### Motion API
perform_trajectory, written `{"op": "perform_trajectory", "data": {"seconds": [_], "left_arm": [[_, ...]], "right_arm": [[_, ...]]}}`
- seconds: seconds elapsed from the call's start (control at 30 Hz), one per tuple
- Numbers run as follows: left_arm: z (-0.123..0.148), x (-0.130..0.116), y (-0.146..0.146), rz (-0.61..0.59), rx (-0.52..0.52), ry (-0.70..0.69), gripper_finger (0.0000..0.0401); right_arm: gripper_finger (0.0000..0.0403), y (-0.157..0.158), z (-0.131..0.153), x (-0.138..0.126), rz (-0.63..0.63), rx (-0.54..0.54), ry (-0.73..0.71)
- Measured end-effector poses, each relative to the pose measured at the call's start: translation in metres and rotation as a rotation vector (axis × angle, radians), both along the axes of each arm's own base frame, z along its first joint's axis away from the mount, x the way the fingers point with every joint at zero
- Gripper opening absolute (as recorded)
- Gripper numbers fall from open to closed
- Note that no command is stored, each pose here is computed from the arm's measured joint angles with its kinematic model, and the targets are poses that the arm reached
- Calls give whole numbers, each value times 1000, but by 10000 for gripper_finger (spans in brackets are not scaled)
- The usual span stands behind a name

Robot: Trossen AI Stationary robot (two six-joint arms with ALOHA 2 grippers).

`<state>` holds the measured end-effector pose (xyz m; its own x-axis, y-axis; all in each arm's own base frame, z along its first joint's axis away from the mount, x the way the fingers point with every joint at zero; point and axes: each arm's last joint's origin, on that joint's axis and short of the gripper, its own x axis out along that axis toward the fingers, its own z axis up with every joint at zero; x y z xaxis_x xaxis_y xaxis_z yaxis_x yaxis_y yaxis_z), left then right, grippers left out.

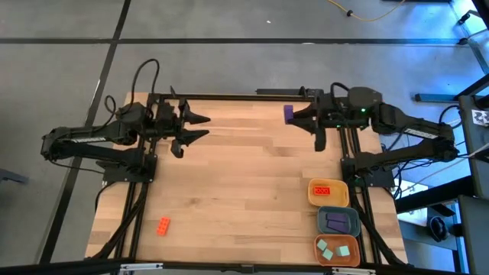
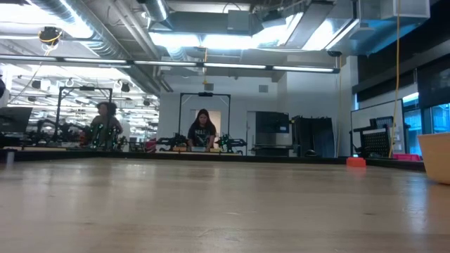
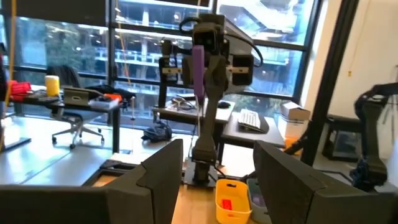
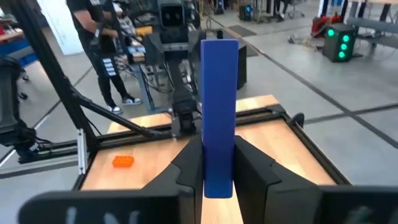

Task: Sort & place blocks by color
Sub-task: Put the violet block into the blue bin

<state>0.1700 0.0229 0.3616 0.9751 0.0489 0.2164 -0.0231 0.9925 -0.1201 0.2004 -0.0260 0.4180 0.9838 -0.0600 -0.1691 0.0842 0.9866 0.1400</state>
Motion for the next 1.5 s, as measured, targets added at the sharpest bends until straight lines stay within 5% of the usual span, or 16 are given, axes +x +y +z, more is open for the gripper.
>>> {"op": "perform_trajectory", "data": {"seconds": [0.2, 0.57, 0.8, 1.03, 1.2, 1.5], "left_arm": [[0, 0, -1, -25, 3, 2, 187], [0, 0, 1, 33, -11, 1, 187], [0, 0, 1, 34, -13, 1, 187], [0, 0, 1, 35, -14, 1, 187], [0, 0, 1, 35, -14, 1, 187], [0, 0, 1, 25, -12, 1, 187]], "right_arm": [[61, 1, 3, -6, 10, -32, -16], [61, 7, 0, -7, 209, -44, 11], [61, 44, -36, -8, 479, 95, 381], [61, 101, -54, -31, 599, 320, 727], [61, 127, -63, -56, 579, 437, 974], [61, 167, -85, -61, 415, 460, 1207]]}}
